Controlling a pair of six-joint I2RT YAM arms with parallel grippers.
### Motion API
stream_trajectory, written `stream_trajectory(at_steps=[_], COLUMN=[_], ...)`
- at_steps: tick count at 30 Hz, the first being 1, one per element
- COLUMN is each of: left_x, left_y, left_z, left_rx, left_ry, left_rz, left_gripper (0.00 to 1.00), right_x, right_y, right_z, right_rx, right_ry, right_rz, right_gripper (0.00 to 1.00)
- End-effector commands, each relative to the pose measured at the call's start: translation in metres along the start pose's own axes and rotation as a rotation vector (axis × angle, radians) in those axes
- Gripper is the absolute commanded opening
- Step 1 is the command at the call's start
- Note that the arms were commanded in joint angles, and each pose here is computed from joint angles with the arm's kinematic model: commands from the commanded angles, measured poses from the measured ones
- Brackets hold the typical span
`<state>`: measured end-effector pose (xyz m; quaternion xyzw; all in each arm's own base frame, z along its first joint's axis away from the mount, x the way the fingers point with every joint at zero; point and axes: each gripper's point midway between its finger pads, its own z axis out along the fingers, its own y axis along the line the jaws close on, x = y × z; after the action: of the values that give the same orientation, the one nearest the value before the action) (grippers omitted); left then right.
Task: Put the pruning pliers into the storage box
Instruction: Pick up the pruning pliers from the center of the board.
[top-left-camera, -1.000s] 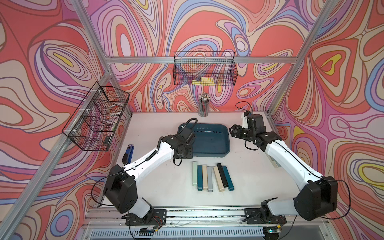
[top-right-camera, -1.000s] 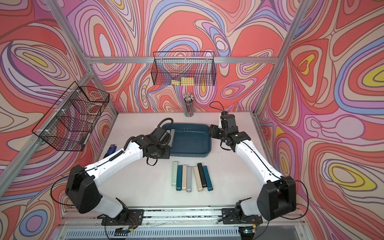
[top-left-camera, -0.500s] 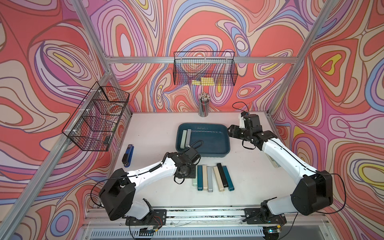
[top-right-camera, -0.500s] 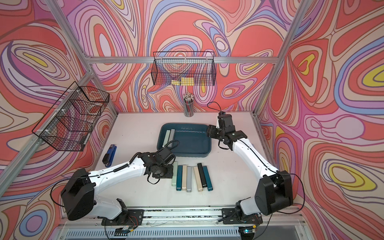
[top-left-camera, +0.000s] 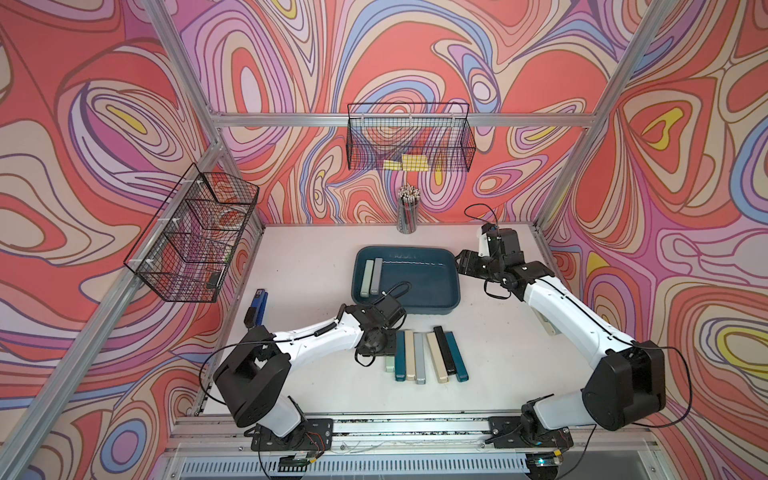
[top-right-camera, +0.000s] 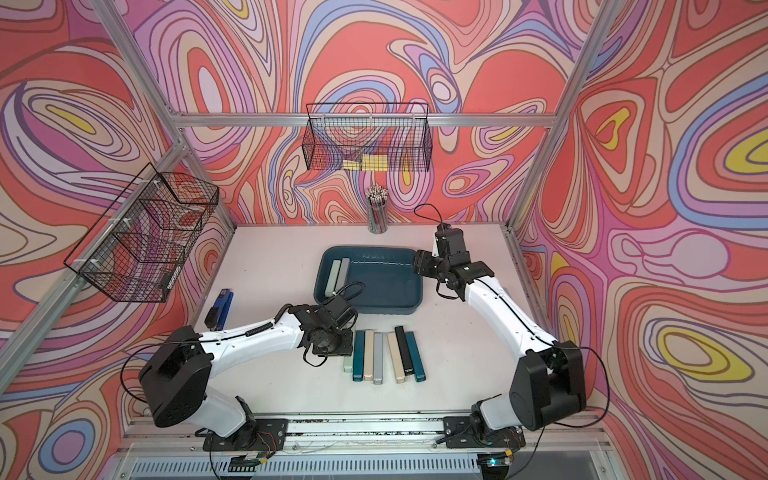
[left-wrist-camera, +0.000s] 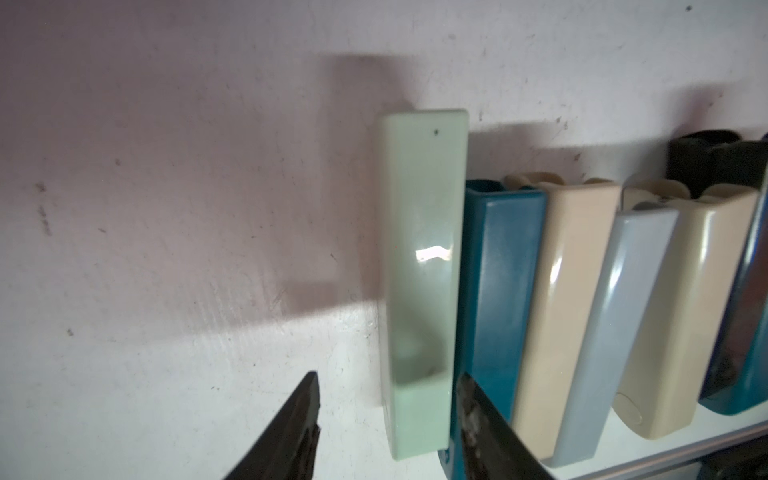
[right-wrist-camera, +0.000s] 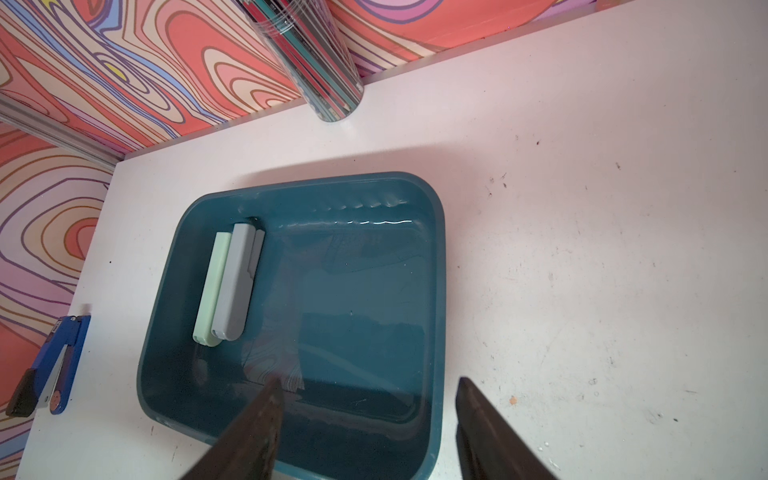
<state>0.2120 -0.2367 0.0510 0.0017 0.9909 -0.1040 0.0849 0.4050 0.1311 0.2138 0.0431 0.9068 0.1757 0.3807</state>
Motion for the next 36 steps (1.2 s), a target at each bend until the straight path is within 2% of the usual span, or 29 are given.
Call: stream_trajectory(at_steps=[1,18,36], left_x=[-0.004,-0.008,-0.016], left_y=[-0.006,-0.001,0.016], left_z=[0.002,0.011,0.024], left_rx=[0.002,-0.057,-0.210], left_ry=[-0.004,0.003,0.006], left_rz=[0.003,0.000,0.013], left_gripper=[0.54,0.55,0.54], right_x=[0.003,0.003,0.007], right_y=[0.000,0.000,-0.001], right_z=[0.000,0.002,0.004], right_rx=[-0.002,0.000,-0.001], right_ry=[-0.001,-0.001,0.007], right_rz=[-0.002,-0.004,-0.006], right_gripper=[0.67,0.67,0.67])
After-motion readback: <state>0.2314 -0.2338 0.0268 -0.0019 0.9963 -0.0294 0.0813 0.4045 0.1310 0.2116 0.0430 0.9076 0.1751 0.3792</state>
